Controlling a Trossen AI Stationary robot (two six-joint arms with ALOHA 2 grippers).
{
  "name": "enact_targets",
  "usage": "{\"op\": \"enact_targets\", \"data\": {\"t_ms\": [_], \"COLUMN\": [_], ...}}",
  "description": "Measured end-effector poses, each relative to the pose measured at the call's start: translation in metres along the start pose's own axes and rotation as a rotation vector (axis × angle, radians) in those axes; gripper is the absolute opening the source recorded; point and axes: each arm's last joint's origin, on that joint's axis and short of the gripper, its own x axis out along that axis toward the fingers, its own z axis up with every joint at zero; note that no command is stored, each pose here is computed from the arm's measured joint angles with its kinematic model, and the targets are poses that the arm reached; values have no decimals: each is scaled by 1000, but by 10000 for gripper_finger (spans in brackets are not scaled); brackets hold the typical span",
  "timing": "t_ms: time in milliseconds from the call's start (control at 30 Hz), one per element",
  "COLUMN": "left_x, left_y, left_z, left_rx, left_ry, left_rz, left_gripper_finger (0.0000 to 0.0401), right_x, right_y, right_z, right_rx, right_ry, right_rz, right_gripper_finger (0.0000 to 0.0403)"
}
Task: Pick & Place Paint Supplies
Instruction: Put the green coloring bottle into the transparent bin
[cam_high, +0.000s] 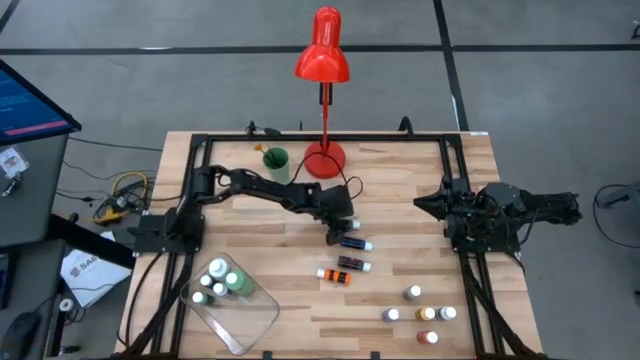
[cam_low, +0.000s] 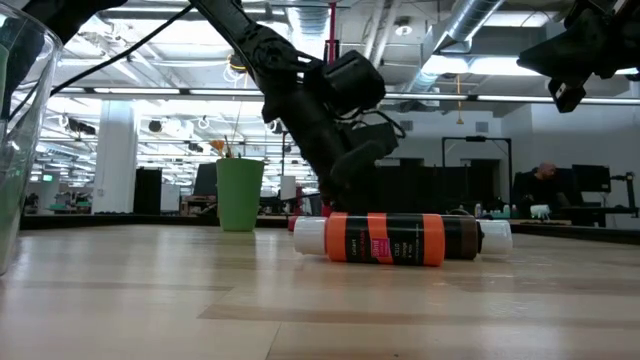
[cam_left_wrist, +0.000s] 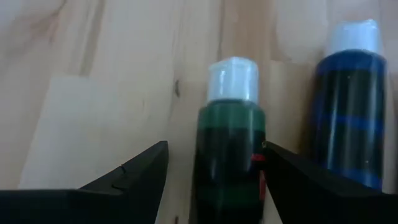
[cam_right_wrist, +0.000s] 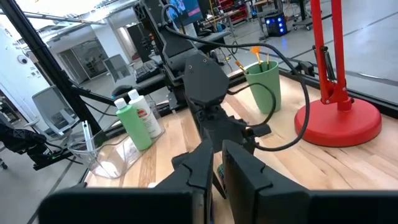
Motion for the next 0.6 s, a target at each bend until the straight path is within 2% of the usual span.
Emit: {"op": "enact_targets", "data": {"t_ms": [167,300,467,600], "left_x": [-9,-22,-46,-64], "left_y": [-2,-2,-4,-5], "left_z": [-3,-4,-2,3], "left_rx": [-23,-39,-45,8], "left_ry": [70,120,102,28], "left_rz": [18,26,25,19], "left_gripper_finger": [244,225,190,178], "right_x": [0,0,0,0], "right_y": [0,0,0,0], "right_z": [0,0,0,0], "right_rx": [0,0,0,0], "right_ry": [0,0,0,0], "right_rz": [0,0,0,0], "right_gripper_finger": [32,33,31,33]}}
